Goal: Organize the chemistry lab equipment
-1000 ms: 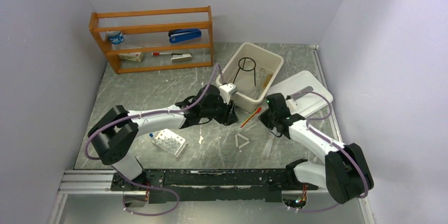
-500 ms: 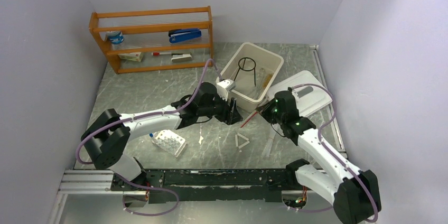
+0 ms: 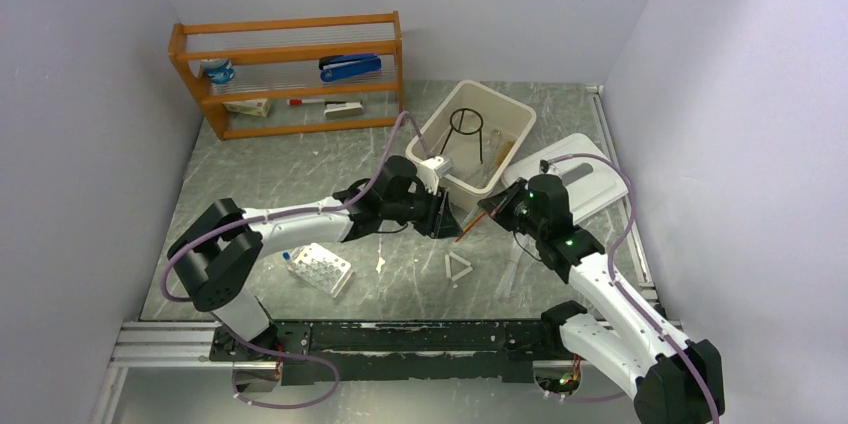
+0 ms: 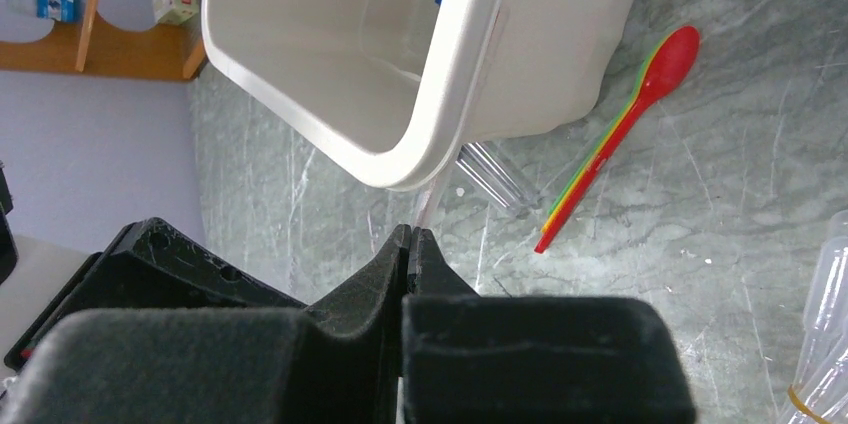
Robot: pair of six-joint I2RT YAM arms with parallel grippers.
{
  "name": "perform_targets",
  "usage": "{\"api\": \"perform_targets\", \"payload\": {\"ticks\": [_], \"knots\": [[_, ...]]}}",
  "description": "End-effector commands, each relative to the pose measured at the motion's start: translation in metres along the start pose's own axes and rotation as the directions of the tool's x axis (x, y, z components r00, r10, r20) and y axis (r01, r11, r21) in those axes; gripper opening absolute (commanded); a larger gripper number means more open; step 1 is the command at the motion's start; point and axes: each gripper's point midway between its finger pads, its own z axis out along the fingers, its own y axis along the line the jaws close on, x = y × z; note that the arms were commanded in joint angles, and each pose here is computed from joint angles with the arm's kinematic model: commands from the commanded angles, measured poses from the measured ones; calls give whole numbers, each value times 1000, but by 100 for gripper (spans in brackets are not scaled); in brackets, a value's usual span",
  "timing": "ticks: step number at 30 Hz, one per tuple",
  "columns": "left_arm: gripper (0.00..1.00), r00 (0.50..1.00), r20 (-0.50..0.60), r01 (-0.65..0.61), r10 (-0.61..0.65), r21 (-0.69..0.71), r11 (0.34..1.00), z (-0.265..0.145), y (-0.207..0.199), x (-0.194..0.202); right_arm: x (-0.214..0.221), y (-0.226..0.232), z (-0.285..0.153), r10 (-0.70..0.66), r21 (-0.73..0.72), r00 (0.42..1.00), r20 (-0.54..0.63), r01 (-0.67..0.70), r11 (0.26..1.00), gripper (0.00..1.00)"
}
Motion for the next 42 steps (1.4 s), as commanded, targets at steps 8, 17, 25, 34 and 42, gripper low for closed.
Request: {"api": "perform_targets", "payload": {"ticks": [8,17,25,34,42], "knots": [[9,997,-71,-13,20,106,994,13,-23,6,-4,-8,-1,77,20,996,48,-78,997,0],[5,995,-81,-41,52,121,992,14,-27,5,5,-26,0,115,106,993,24,-117,987,44],[5,994,-99,-34,49,140,990,15,-28,9,21,-23,8,140,71,989,-51,-136,988,41],[14,994,-104,-23,34,107,994,19,-23,8,27,-29,15,148,98,986,-71,-141,985,4],[59,997,-69,-31,32,19,999,16,-13,-4,28,-56,13,153,230,987,-44,-139,963,0]]}}
